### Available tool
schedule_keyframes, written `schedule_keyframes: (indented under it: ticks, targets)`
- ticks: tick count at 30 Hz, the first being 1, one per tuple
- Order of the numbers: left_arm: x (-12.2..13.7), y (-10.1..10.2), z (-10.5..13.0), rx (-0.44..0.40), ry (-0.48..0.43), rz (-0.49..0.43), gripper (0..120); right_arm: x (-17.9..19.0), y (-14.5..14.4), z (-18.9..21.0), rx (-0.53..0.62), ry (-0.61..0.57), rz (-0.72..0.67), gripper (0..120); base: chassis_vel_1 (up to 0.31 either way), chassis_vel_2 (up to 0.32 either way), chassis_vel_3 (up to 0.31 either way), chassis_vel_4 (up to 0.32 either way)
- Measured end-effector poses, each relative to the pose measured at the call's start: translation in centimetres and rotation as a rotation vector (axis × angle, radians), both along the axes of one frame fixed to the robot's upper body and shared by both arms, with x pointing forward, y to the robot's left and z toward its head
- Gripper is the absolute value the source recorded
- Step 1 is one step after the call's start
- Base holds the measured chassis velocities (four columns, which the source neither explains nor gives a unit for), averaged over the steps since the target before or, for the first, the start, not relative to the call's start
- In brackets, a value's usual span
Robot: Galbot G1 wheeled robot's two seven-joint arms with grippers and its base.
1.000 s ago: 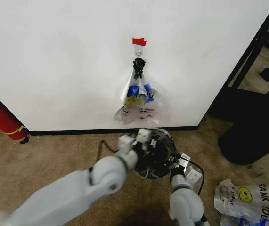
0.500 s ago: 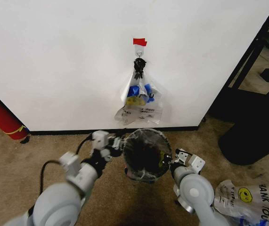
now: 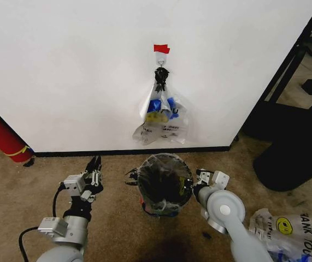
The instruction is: Pick up the garbage bag from the wall and place it over the trash bin.
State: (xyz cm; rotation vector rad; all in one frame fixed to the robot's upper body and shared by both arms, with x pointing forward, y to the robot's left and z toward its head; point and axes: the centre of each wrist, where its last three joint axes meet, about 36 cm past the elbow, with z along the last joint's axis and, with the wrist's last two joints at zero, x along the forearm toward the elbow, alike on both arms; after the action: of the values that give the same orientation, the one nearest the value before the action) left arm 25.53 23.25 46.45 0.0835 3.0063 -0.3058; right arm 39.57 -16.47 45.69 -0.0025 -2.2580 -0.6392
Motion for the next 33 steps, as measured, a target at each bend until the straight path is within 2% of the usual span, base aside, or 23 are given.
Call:
schedule_keyframes:
  ticks: [4, 6, 8, 12, 14, 15, 18, 20, 22, 24, 25, 26, 30, 31, 33]
  targets:
    - [0.0, -0.2, 0.3, -0.01, -0.005, 0.002, 22, 0.2, 0.1, -0.1, 0.006, -0.005, 0.014, 22, 0.0, 0.0, 0.0, 0.0]
    - [0.0, -0.4, 0.3, -0.019, -0.001, -0.001, 32, 0.2, 0.2, -0.2, 0.006, -0.003, 0.019, 34, 0.0, 0.0, 0.0, 0.0]
    - [0.0, -0.5, 0.3, -0.021, 0.0, -0.002, 34, 0.2, 0.2, -0.3, 0.006, -0.002, 0.021, 36, 0.0, 0.0, 0.0, 0.0]
    - [0.2, -0.7, -0.2, -0.035, 0.011, 0.004, 45, 0.1, 0.0, -0.7, -0.014, -0.007, 0.023, 50, 0.0, 0.0, 0.0, 0.0]
    - [0.1, -0.8, 0.0, -0.039, 0.009, 0.001, 58, -0.5, -0.2, -0.8, -0.027, -0.049, 0.041, 63, 0.0, 0.0, 0.0, 0.0]
    - [0.1, -0.8, 0.0, -0.039, 0.009, 0.001, 58, -0.5, -0.2, -0.8, -0.027, -0.049, 0.041, 63, 0.0, 0.0, 0.0, 0.0]
    - [0.2, -0.8, 0.2, -0.036, -0.001, -0.006, 68, -1.6, -0.4, -0.7, -0.03, -0.106, 0.071, 72, 0.0, 0.0, 0.0, 0.0]
    - [0.6, -0.7, 0.0, -0.031, -0.01, -0.005, 77, -2.6, -0.5, -0.6, -0.044, -0.186, 0.089, 80, 0.0, 0.0, 0.0, 0.0]
    - [1.4, -0.4, -1.1, -0.008, -0.028, 0.015, 89, -3.9, -0.8, -0.4, -0.132, -0.404, 0.045, 91, 0.0, 0.0, 0.0, 0.0]
    - [1.5, -0.3, -1.3, -0.004, -0.029, 0.018, 90, -4.1, -0.9, -0.4, -0.149, -0.44, 0.038, 93, 0.0, 0.0, 0.0, 0.0]
    - [1.7, -0.2, -1.8, 0.01, -0.036, 0.026, 94, -4.7, -1.2, -0.3, -0.189, -0.533, 0.018, 97, 0.0, 0.0, 0.0, 0.0]
    - [1.8, -0.1, -2.0, 0.015, -0.04, 0.028, 95, -5.0, -1.3, -0.3, -0.2, -0.558, 0.013, 98, 0.0, 0.0, 0.0, 0.0]
    - [2.5, 0.8, -5.0, 0.111, -0.136, 0.046, 100, -9.9, -3.7, -1.1, -0.47, -0.947, -0.055, 100, 0.0, 0.0, 0.0, 0.0]
    - [2.5, 0.8, -5.0, 0.111, -0.136, 0.046, 100, -9.9, -3.7, -1.1, -0.47, -0.947, -0.055, 100, 0.0, 0.0, 0.0, 0.0]
    - [2.4, 1.0, -5.6, 0.136, -0.171, 0.032, 100, -12.5, -4.2, -1.2, -0.532, -1.011, -0.087, 100, 0.0, 0.0, 0.0, 0.0]
